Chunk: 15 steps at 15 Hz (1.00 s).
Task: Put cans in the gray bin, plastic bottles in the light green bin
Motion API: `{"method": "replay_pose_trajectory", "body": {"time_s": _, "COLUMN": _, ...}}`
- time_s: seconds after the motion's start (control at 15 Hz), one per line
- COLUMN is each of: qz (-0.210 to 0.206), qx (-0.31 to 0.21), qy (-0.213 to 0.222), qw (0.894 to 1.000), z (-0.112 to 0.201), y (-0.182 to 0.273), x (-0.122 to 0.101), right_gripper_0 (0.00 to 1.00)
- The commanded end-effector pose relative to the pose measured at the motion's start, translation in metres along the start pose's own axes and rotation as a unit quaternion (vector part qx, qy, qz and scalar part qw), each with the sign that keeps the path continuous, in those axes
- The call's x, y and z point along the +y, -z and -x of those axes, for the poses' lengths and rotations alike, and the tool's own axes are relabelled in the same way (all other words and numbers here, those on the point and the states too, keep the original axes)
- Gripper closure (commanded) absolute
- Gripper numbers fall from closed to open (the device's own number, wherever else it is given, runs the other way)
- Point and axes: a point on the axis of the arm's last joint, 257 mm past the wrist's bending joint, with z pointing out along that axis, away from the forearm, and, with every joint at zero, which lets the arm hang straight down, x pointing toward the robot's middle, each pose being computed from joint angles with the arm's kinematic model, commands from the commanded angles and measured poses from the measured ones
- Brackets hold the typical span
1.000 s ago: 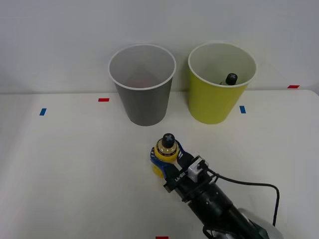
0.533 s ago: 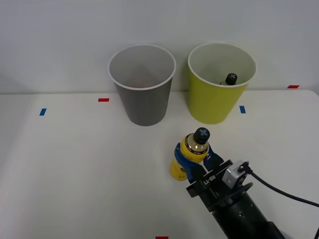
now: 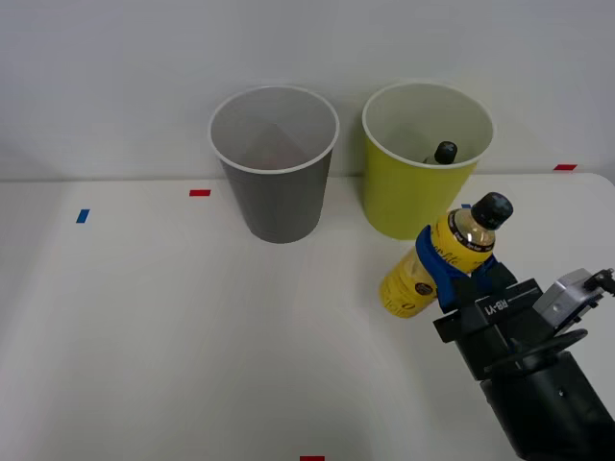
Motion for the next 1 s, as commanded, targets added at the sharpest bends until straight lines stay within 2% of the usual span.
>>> {"method": "replay_pose_trajectory", "body": {"time_s": 0.07, "qz": -0.012, "qx": -0.046, "qy": -0.030, "qw": 0.998, "z": 0.026, "y": -0.005, "x": -0.010, "right_gripper_0": 1.00}}
{"method": "replay_pose_trajectory", "body": {"time_s": 0.13, "qz": -0.012, "qx": -0.064, "qy": -0.053, "qw": 0.996, "z": 0.038, "y": -0.010, "x": -0.009, "right_gripper_0": 1.00}}
{"method": "replay_pose_trajectory", "body": {"time_s": 0.27, "qz": -0.010, "qx": -0.087, "qy": -0.064, "qw": 0.994, "z": 0.056, "y": -0.024, "x": -0.010, "right_gripper_0": 1.00}}
{"method": "replay_pose_trajectory", "body": {"time_s": 0.6, "qz": 0.000, "qx": -0.129, "qy": -0.127, "qw": 0.984, "z": 0.102, "y": -0.085, "x": -0.016, "right_gripper_0": 1.00}}
{"method": "replay_pose_trajectory", "body": {"time_s": 0.73, "qz": 0.005, "qx": -0.128, "qy": -0.149, "qw": 0.980, "z": 0.116, "y": -0.108, "x": -0.018, "right_gripper_0": 1.00}}
{"method": "replay_pose_trajectory", "body": {"time_s": 1.0, "qz": 0.008, "qx": -0.085, "qy": -0.132, "qw": 0.988, "z": 0.126, "y": -0.153, "x": -0.030, "right_gripper_0": 1.00}}
